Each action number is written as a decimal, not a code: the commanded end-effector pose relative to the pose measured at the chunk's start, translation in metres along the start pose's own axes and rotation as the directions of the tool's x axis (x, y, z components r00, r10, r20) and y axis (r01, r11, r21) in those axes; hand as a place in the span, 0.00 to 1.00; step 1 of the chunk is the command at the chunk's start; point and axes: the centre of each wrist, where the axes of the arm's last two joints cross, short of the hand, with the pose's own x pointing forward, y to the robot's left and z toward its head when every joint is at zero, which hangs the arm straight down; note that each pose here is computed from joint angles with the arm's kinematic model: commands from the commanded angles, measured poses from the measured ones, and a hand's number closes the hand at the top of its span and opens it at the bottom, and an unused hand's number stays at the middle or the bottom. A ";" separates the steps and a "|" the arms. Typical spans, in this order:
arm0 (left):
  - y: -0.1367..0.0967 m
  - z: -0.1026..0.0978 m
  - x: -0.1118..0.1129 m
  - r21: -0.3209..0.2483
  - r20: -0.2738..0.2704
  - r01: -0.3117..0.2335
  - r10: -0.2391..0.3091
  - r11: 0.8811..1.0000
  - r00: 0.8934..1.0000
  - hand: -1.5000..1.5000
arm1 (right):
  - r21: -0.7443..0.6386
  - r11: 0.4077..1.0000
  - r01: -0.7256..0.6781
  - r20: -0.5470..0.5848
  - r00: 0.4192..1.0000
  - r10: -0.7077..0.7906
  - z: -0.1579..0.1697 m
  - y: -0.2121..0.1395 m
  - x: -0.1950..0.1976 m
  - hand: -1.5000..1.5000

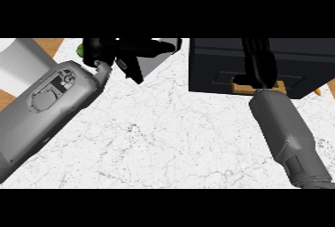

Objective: Pick up the can, place it into the drawer and close the drawer

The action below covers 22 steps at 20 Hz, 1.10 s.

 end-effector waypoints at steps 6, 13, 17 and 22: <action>0.017 0.017 -0.020 -0.012 0.005 0.014 -0.014 1.000 1.000 0.00 | -0.018 1.000 0.006 -0.022 1.000 -0.006 -0.033 -0.002 0.031 0.00; 0.026 0.033 -0.024 -0.027 -0.001 0.014 -0.014 1.000 1.000 0.00 | -0.018 1.000 0.015 -0.040 0.999 -0.016 -0.056 -0.019 0.031 0.00; 0.023 0.035 -0.034 -0.031 0.004 0.008 -0.008 0.999 1.000 0.00 | 0.000 0.998 0.060 0.000 0.998 -0.060 -0.056 -0.017 0.034 0.00; 0.024 0.039 -0.038 -0.020 0.008 -0.006 0.006 1.000 1.000 0.00 | -0.035 0.971 0.238 0.007 0.971 -0.238 -0.070 -0.027 0.054 0.00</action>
